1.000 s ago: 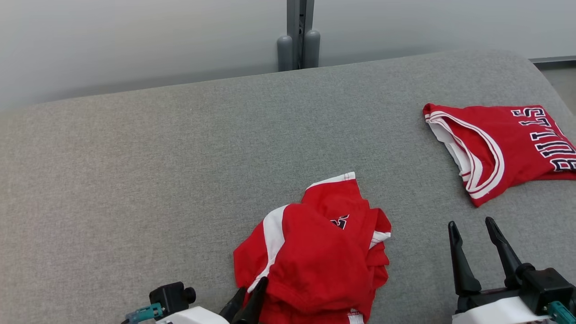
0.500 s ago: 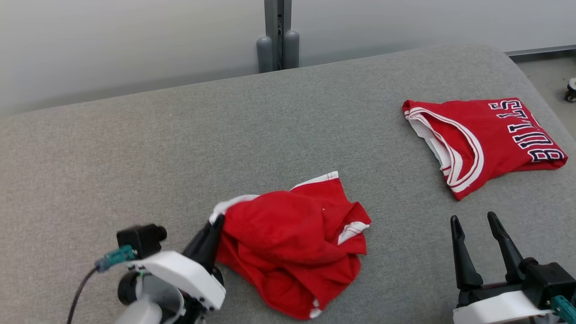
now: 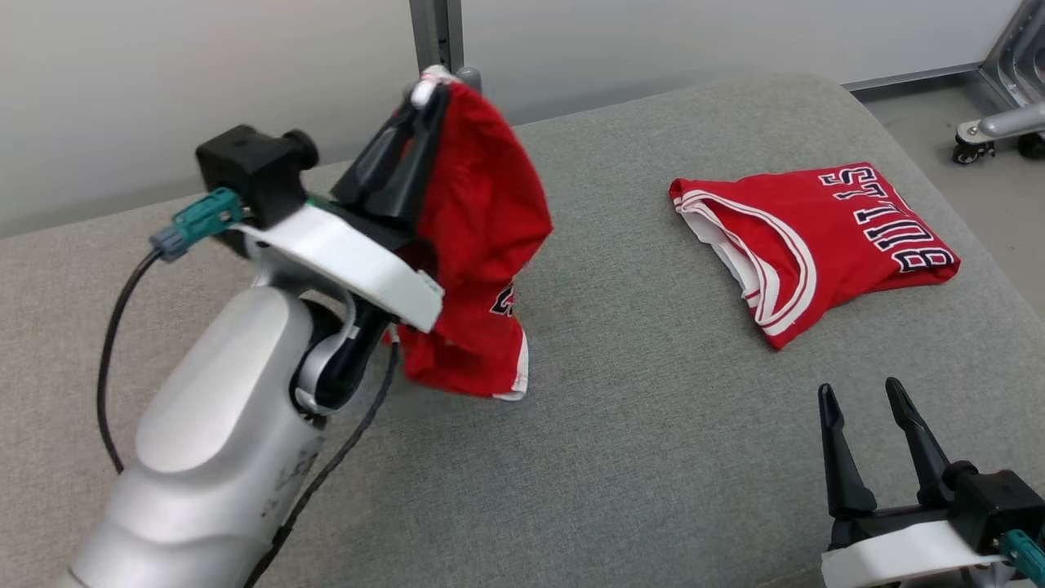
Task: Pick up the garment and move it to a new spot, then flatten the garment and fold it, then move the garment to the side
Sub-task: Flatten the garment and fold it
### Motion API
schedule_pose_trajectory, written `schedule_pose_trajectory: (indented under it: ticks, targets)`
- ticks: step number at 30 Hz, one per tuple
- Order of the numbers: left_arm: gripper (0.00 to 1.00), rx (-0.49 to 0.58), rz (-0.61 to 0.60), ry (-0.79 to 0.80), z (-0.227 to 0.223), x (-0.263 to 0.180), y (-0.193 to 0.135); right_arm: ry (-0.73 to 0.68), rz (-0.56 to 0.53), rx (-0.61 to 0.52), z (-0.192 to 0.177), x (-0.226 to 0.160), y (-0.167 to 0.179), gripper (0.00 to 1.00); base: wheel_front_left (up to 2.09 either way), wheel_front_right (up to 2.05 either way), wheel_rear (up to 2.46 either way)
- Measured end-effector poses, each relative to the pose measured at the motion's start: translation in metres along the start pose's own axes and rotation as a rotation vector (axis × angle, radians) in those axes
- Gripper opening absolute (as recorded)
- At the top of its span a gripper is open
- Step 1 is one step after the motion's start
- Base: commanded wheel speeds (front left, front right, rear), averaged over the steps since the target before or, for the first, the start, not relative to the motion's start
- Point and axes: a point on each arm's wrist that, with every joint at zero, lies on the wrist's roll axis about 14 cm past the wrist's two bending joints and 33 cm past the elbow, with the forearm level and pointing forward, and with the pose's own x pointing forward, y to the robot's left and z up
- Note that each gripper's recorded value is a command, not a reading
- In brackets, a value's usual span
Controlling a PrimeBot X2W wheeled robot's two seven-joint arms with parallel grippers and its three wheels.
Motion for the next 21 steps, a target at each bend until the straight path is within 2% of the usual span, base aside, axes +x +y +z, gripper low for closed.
schedule_pose_trajectory:
  ticks: [4,8,11,14,19,21]
  targets:
    - [0.0,0.025,-0.183,0.017,-0.011,0.007,-0.048,0.0,-0.01,-0.002,0.0,-0.001,-0.003,1.0,0.0,0.0,0.0]
    - [0.0,-0.024,-0.228,0.211,-0.084,-0.032,-0.064,0.011,-0.011,-0.004,-0.003,0.0,-0.004,1.0,0.0,0.0,0.0]
    - [0.0,-0.06,-0.169,0.389,-0.144,-0.086,-0.049,0.021,0.004,-0.002,-0.007,0.003,0.001,1.0,0.0,0.0,0.0]
    - [0.0,-0.07,-0.086,0.518,-0.18,-0.139,-0.025,0.026,0.022,-0.002,-0.009,0.007,0.006,1.0,0.0,0.0,0.0]
    - [0.0,-0.034,0.085,0.605,-0.196,-0.203,0.023,0.053,0.069,-0.012,-0.019,0.014,0.02,1.0,0.0,0.0,0.0]
    - [0.0,0.02,0.176,0.604,-0.19,-0.22,0.048,0.058,0.092,-0.012,-0.021,0.017,0.027,1.0,0.0,0.0,0.0]
